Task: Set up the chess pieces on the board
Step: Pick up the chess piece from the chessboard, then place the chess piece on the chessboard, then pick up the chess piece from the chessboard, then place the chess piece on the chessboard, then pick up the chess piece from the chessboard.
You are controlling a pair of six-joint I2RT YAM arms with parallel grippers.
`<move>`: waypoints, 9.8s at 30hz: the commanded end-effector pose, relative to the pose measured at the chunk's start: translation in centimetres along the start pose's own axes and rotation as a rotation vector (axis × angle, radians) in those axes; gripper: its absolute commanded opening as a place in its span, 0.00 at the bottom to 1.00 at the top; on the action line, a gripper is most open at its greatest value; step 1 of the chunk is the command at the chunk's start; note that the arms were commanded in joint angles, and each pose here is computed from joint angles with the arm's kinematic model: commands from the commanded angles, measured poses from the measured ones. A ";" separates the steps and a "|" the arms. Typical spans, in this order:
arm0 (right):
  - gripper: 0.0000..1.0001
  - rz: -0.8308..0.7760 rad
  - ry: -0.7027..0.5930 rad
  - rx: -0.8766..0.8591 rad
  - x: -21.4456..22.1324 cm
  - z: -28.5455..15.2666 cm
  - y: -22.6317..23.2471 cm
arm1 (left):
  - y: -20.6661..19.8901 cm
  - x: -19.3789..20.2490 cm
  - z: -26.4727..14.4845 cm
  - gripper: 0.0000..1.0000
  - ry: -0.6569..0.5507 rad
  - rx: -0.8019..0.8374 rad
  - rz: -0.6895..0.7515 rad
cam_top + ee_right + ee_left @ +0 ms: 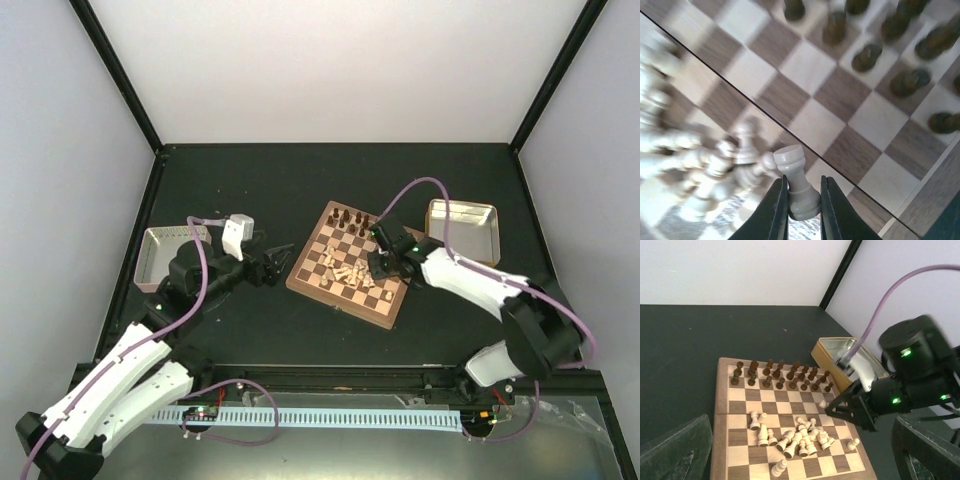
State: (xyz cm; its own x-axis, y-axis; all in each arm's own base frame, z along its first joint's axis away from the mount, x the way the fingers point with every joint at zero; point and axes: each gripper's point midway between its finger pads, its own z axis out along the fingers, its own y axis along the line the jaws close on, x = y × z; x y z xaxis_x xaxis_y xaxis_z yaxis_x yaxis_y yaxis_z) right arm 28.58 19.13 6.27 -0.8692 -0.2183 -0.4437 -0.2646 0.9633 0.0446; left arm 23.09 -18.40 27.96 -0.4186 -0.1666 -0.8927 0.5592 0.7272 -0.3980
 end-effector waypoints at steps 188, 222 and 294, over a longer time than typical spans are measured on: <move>0.27 -0.010 0.052 -0.168 -7.6 4.6 10.0 | 1.1 -7.4 -11.1 0.92 -0.361 -0.239 0.189; 0.08 -0.192 -0.012 -0.300 -7.6 0.5 16.0 | 1.8 -6.4 -10.3 0.92 -0.321 -0.262 0.190; 0.30 -0.249 0.047 -0.109 -7.6 4.2 12.6 | 1.9 -6.0 -9.5 0.92 -0.291 -0.255 0.194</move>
State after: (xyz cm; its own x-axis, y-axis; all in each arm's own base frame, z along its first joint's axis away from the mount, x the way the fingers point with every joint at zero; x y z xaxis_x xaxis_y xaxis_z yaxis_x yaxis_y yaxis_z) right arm 32.86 33.28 6.07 -0.8110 -0.4278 -0.3992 -0.4881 0.8708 0.0584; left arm 19.63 -9.43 34.54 -0.0789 -0.1636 -0.9834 0.3923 0.9018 -0.1815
